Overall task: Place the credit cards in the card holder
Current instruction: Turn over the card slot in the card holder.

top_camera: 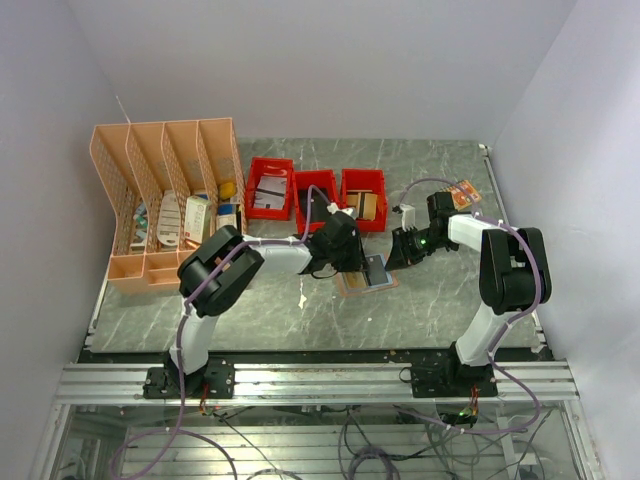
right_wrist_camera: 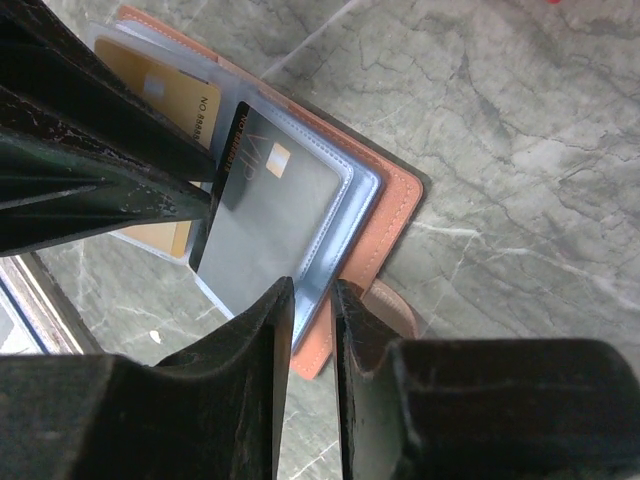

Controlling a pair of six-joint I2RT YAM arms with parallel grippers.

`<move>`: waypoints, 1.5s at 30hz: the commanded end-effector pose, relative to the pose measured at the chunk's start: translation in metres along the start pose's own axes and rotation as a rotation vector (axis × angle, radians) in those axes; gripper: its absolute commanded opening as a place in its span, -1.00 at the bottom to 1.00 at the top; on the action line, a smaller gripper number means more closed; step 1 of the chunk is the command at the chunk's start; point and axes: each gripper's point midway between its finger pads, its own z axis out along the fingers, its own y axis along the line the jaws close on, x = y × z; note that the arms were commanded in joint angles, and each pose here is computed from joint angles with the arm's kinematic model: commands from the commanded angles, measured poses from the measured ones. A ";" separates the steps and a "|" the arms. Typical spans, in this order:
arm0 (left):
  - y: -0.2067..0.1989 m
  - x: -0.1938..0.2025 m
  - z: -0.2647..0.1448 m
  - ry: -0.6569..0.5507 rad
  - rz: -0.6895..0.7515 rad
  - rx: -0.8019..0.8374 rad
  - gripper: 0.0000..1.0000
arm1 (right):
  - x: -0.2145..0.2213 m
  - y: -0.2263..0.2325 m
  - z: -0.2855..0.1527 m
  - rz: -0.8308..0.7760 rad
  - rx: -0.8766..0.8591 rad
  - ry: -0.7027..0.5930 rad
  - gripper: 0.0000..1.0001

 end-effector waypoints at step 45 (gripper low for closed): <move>-0.010 0.007 0.005 0.012 0.078 0.101 -0.82 | -0.004 0.024 -0.003 0.035 -0.185 -0.055 -0.39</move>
